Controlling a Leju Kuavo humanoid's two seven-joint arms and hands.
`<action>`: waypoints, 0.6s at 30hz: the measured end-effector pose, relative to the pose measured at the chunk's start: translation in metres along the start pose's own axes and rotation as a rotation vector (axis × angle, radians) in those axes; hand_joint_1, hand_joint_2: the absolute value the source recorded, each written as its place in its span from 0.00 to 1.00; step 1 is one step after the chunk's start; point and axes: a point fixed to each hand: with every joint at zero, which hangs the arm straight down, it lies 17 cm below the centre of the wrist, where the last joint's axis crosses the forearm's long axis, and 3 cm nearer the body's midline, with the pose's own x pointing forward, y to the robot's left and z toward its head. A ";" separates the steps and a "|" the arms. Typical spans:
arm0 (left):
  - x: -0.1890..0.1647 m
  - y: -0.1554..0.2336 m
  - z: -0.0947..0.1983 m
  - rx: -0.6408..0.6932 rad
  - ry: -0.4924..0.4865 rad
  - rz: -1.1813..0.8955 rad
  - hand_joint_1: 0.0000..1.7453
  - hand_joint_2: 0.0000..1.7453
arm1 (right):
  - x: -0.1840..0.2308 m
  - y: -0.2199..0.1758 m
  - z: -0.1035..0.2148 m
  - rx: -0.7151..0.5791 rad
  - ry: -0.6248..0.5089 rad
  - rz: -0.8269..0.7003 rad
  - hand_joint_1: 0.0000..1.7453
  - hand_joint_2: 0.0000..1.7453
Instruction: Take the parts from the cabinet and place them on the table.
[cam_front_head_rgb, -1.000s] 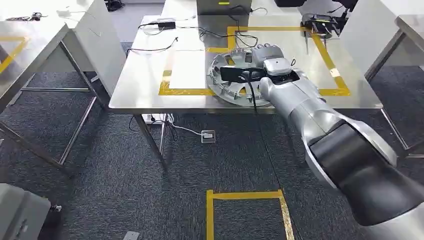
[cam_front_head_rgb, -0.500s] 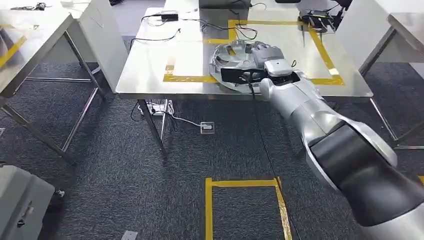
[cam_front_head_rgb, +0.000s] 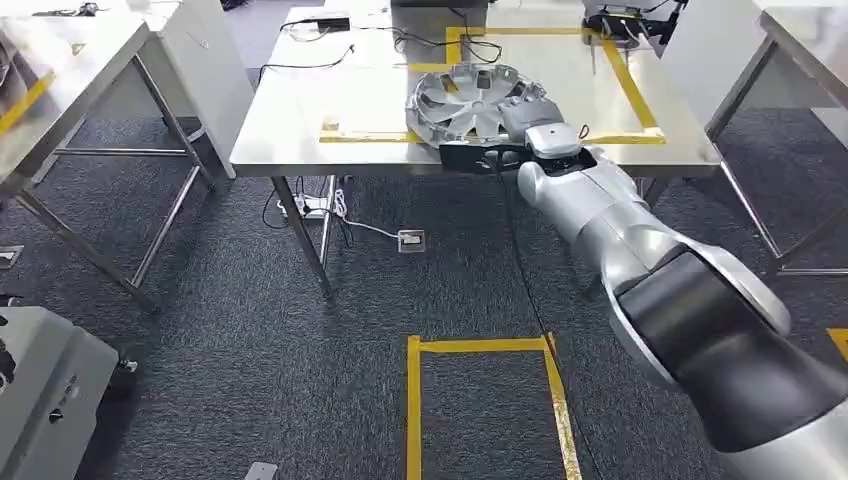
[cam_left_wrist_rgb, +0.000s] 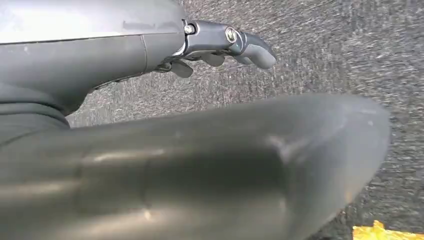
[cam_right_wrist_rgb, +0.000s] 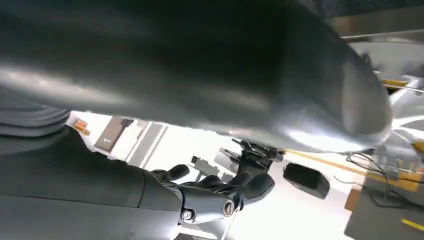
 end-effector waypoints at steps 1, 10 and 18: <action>0.000 0.000 0.000 -0.001 -0.001 -0.001 0.00 0.00 | 0.000 0.000 0.000 -0.001 -0.002 0.001 0.00 0.00; 0.000 -0.001 0.000 0.000 0.001 -0.007 0.00 0.00 | -0.002 0.013 0.001 0.017 0.000 0.003 0.00 0.00; 0.001 -0.004 0.001 -0.004 -0.002 0.001 0.00 0.00 | -0.005 0.006 0.000 0.000 0.001 -0.013 0.00 0.00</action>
